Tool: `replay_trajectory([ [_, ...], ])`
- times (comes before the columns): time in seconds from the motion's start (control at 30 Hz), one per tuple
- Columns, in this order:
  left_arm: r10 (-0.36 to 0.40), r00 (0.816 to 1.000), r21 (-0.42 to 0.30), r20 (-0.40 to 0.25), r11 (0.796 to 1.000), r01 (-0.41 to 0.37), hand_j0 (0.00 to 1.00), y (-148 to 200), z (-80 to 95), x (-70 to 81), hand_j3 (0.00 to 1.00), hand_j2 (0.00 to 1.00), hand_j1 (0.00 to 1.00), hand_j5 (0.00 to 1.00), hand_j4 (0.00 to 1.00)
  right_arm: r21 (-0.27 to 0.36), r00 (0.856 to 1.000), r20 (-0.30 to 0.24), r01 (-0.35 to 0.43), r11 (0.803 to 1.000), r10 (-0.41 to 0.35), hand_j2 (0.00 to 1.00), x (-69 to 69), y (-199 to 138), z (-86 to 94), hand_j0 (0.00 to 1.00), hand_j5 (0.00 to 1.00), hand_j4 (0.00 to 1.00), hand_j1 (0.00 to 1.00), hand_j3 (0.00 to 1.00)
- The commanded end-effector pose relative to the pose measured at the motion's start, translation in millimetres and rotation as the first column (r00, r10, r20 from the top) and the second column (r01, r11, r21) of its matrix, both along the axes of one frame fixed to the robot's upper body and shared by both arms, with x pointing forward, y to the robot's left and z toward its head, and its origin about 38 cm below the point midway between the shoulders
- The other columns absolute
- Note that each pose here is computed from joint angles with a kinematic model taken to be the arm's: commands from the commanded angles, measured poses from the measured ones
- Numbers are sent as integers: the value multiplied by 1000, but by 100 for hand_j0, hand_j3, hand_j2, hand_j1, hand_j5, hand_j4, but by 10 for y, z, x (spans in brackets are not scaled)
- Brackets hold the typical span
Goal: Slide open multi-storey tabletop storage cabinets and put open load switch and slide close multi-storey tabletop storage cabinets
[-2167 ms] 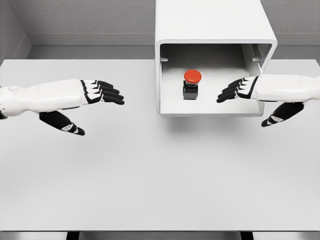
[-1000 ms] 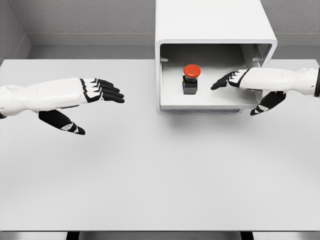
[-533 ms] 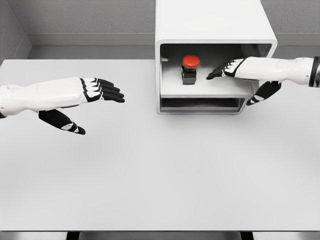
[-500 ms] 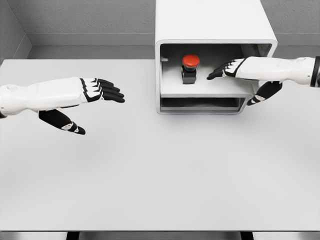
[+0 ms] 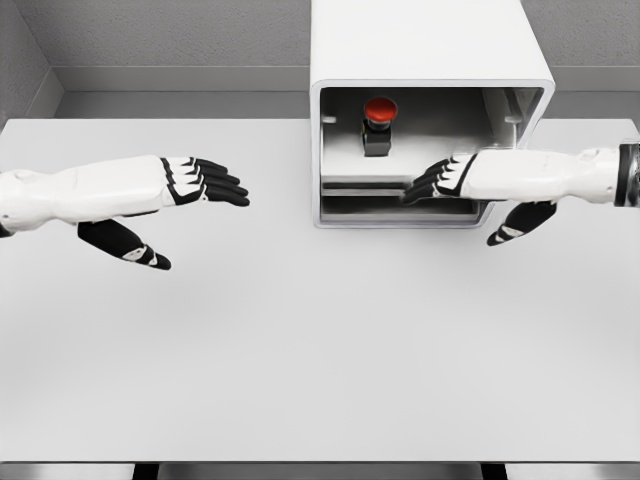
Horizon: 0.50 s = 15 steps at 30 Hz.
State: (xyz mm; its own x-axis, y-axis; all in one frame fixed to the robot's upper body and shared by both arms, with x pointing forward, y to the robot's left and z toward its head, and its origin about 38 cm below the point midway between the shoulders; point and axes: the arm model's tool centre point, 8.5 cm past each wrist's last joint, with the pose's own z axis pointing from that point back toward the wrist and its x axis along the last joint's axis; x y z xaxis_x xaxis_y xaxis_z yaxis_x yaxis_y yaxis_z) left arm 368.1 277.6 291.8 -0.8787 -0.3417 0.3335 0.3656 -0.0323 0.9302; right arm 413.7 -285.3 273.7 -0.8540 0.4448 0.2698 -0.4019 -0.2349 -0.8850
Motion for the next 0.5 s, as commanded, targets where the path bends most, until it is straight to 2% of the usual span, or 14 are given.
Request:
replay_trajectory([
  [0.0, 5, 1000, -3, -5, 1000, -5, 100, 13, 4, 1, 100, 100, 100, 100, 100, 3, 1000, -8, -7, 1000, 7, 100, -1, 41, -23, 100, 100, 100, 100, 100],
  [0.3, 10, 1000, 1, -5, 1000, -10, 100, 24, -6, 13, 100, 100, 100, 100, 100, -34, 999, -9, -54, 998, 53, 100, 16, 244, -182, 100, 100, 100, 100, 100],
  [0.37, 11, 1000, 2, -5, 1000, -11, 100, 28, -9, 16, 100, 100, 100, 100, 100, -57, 998, 5, -69, 996, 69, 100, 31, 316, -224, 100, 100, 100, 100, 100],
  [0.47, 11, 1000, 2, -5, 1000, -11, 100, 28, -9, 16, 100, 100, 100, 100, 100, -69, 999, -6, -34, 997, 34, 100, 130, 328, -314, 100, 100, 100, 100, 100],
])
